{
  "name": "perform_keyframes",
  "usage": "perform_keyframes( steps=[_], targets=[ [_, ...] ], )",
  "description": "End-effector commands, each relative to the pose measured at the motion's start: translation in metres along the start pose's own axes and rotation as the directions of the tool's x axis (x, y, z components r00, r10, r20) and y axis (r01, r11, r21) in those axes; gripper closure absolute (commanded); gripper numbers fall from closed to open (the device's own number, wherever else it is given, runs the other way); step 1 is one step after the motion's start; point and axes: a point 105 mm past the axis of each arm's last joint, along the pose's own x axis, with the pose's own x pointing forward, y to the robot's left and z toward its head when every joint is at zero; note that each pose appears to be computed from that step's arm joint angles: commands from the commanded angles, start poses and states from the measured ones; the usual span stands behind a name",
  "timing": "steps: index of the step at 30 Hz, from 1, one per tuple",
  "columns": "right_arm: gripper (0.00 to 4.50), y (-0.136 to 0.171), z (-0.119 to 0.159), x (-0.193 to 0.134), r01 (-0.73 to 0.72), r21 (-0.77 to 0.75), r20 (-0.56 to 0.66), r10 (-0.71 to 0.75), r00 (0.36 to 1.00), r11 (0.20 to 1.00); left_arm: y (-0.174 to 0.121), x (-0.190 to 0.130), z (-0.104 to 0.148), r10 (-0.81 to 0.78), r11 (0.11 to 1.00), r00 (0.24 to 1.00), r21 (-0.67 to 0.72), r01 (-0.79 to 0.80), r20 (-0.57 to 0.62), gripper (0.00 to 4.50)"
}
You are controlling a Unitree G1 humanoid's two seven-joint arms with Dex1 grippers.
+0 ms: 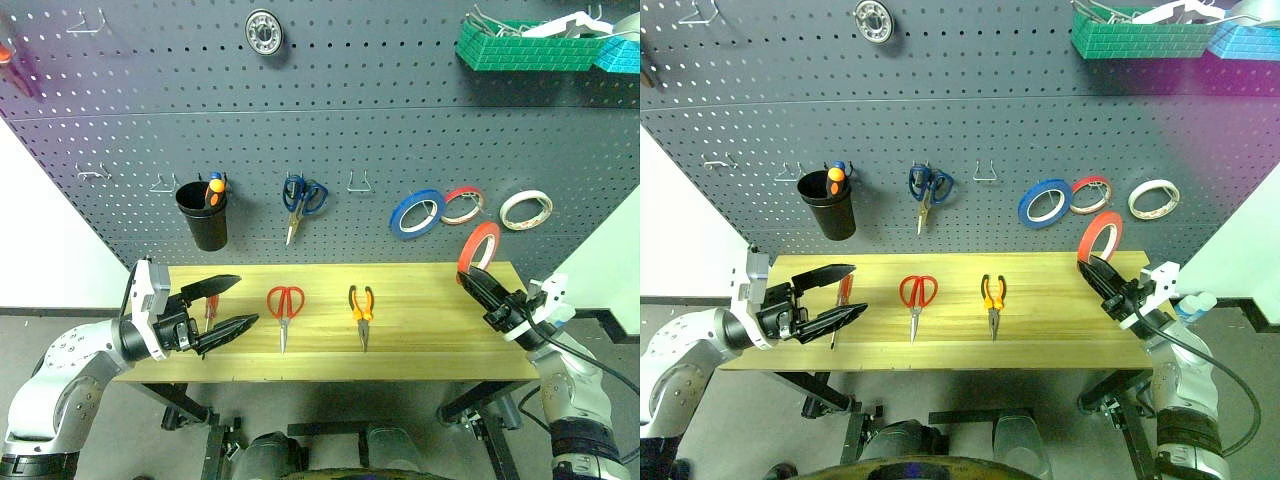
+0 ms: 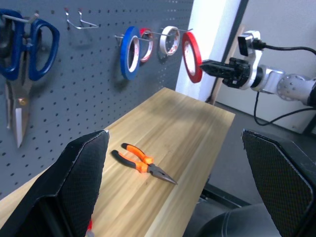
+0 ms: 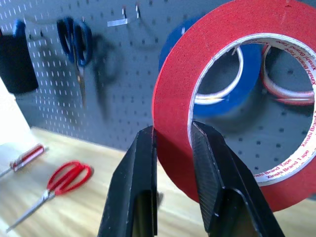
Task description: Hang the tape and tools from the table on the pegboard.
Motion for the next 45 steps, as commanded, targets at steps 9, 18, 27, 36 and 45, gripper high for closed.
perform_keyframes(
  steps=[9, 18, 27, 36, 45],
  targets=[
    [3.84, -0.018, 0.038, 0.023, 0.095, -0.171, 0.109, -0.077, 0.991, 0.981, -0.008, 0.0, 0.006, -0.022, 1.0, 1.0, 0.023, 0.022, 0.011, 0.0],
    [3.84, -0.031, 0.03, 0.044, 0.154, -0.274, 0.045, -0.147, 0.988, 0.949, -0.015, -0.006, -0.003, -0.02, 1.0, 1.0, 0.01, 0.02, -0.003, 0.0],
    [3.84, -0.044, 0.024, 0.062, 0.225, -0.36, 0.002, -0.24, 0.971, 0.906, -0.017, -0.008, -0.005, -0.014, 1.0, 1.0, 0.01, 0.014, -0.004, 0.0],
    [3.84, -0.056, 0.013, 0.072, 0.29, -0.442, -0.043, -0.343, 0.938, 0.849, -0.02, -0.011, -0.008, -0.009, 1.0, 1.0, 0.0, 0.009, -0.009, 0.0],
    [2.61, -0.062, 0.005, 0.075, 0.303, -0.496, -0.076, -0.388, 0.918, 0.814, -0.014, -0.033, -0.037, 0.001, 1.0, 1.0, -0.013, -0.002, -0.023, 0.0]
  ],
)
